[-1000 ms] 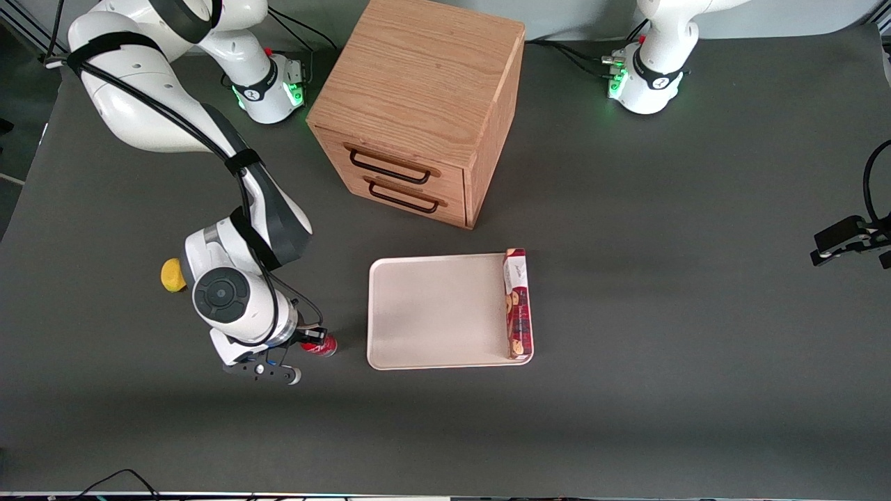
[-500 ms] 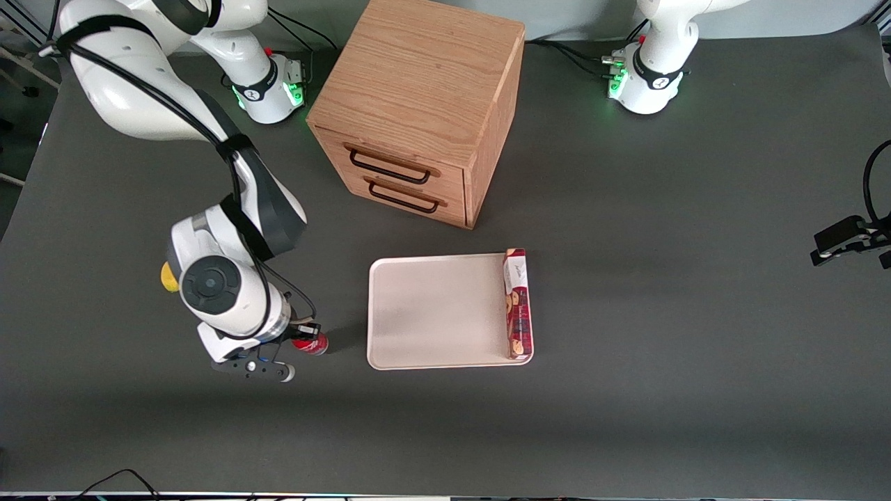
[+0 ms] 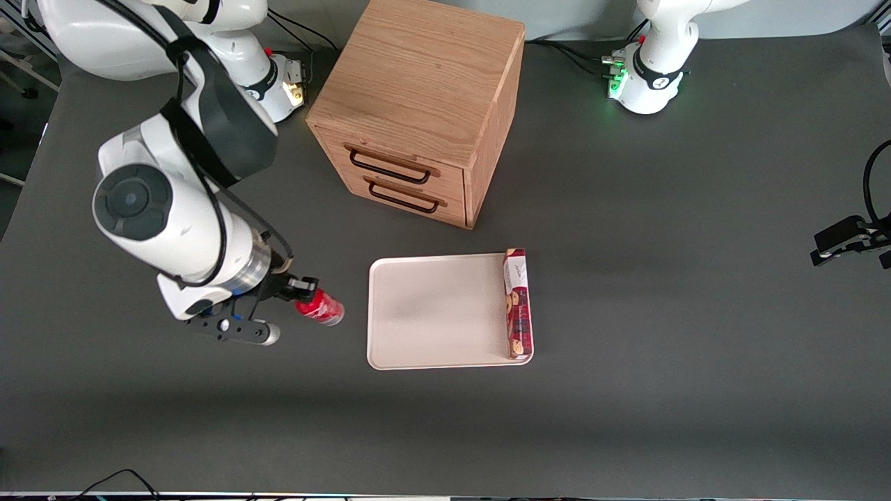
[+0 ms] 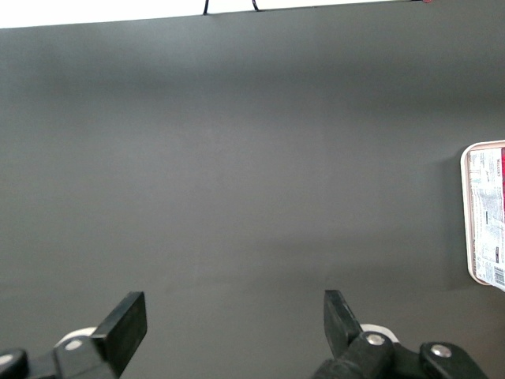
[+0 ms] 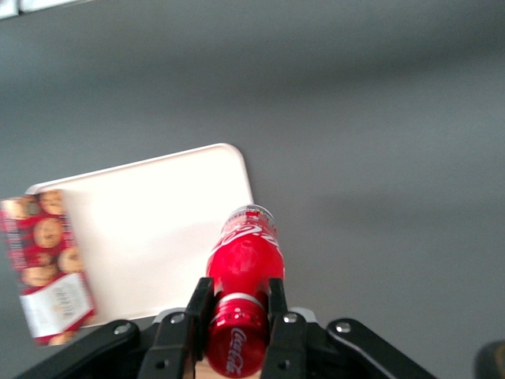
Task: Place coke bottle on tray
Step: 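Carry the bottle over the white tray and lower it onto the tray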
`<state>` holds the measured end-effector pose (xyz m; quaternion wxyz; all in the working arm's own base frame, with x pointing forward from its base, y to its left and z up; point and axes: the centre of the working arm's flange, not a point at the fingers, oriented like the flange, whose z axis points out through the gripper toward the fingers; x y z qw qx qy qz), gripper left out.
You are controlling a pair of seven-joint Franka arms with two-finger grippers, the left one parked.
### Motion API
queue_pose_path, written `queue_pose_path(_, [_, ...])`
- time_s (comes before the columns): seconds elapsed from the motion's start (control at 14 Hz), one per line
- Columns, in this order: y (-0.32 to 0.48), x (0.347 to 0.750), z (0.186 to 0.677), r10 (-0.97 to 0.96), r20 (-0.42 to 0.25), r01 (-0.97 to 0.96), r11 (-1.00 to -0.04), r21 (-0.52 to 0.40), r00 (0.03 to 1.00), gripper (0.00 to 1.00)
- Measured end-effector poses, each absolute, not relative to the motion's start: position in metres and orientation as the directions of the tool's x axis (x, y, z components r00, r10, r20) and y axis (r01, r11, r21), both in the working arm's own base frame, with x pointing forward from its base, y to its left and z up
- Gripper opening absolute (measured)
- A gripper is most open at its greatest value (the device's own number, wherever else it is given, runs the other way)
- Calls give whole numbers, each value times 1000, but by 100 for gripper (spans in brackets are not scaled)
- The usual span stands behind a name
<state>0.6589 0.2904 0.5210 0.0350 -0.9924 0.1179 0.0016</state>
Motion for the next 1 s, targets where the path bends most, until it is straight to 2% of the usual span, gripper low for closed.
queue_pose_path(0.21, [334,658,485,-314,-35,-316,-943,-108,949,32])
queue_pose_path(0.5, [363,663,372,-350,-66,-354,-934,-55,934,32])
queue_pose_path(0.64, [371,658,336,-362,-85,-367,-929,-50,928,32])
queue_pose_path(0.79, [373,656,329,-365,-88,-370,-928,-49,927,47])
queue_pose_path(1.0, [365,661,343,-374,-79,-379,-924,-51,924,78])
